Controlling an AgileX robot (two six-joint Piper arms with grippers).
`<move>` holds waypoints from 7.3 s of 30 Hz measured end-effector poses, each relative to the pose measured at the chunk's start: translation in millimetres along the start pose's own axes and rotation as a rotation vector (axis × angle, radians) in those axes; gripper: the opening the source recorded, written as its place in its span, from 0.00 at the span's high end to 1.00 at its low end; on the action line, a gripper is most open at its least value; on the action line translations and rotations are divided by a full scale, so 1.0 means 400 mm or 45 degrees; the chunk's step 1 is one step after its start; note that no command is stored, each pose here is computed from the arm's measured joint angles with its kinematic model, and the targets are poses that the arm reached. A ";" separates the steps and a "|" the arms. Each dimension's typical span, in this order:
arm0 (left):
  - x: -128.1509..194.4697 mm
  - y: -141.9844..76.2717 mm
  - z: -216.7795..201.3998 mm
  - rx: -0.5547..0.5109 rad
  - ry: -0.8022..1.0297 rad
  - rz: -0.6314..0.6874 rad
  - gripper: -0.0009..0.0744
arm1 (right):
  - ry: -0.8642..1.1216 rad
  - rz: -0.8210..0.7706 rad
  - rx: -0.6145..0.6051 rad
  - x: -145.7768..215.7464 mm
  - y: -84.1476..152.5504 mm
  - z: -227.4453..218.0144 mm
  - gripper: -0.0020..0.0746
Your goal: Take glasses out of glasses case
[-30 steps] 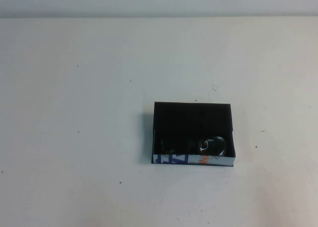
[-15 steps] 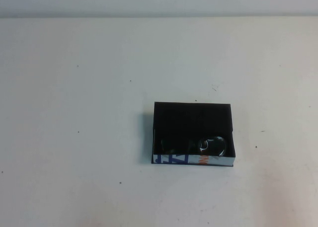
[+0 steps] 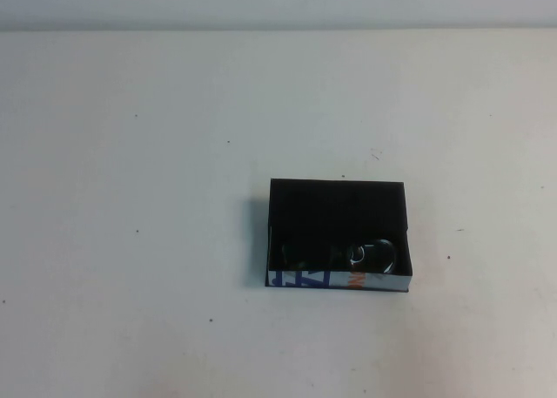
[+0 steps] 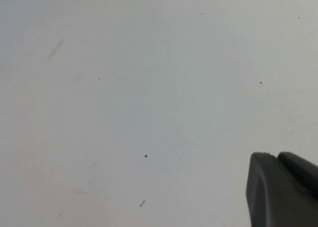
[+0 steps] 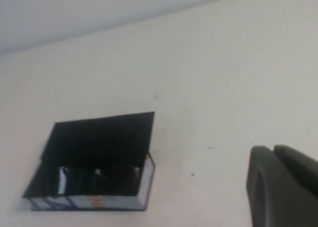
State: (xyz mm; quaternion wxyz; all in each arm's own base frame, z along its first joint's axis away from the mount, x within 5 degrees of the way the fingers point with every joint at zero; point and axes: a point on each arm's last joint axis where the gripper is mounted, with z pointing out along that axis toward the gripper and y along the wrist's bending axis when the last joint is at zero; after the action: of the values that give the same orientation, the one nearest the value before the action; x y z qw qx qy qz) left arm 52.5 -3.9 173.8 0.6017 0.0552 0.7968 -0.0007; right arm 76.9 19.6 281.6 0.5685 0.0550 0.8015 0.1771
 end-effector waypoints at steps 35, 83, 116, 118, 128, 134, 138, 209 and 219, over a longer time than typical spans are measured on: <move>0.000 0.000 0.000 0.000 0.000 0.000 0.99 | 1.207 -1.426 -0.664 -0.210 0.220 0.509 1.00; 0.000 0.000 0.000 0.000 0.000 0.000 0.99 | 1.201 -1.693 -0.953 0.097 0.376 0.801 0.50; 0.000 0.000 0.000 0.000 0.000 0.000 0.99 | 1.125 -1.412 -0.734 -0.157 0.438 0.759 0.95; 0.000 0.000 0.000 0.000 0.000 0.000 0.99 | 1.098 -1.233 -0.607 -0.218 0.410 0.742 0.95; 0.000 0.000 0.000 0.000 0.000 0.000 0.99 | 1.186 -0.395 -0.137 -0.313 0.101 0.628 0.96; 0.000 0.000 0.000 0.000 0.000 0.000 0.99 | 1.387 -0.180 -0.014 -0.200 -0.020 0.560 0.96; 0.000 0.000 0.000 0.000 0.000 0.000 0.99 | 1.400 -0.084 0.037 -0.134 -0.045 0.565 0.96; 0.000 0.000 0.000 0.000 0.000 0.000 0.99 | 0.568 -0.383 -0.210 -0.139 0.102 -0.041 0.99; 0.000 0.000 0.000 0.000 0.000 0.000 0.99 | 0.147 -0.587 -0.102 -0.159 0.093 -0.100 0.99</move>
State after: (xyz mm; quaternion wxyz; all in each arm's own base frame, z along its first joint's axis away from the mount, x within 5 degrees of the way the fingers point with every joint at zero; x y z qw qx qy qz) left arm 52.5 -3.9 173.8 0.6017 0.0552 0.7968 -0.0007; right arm 57.7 27.0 362.6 0.5487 -0.1622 0.8165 0.0770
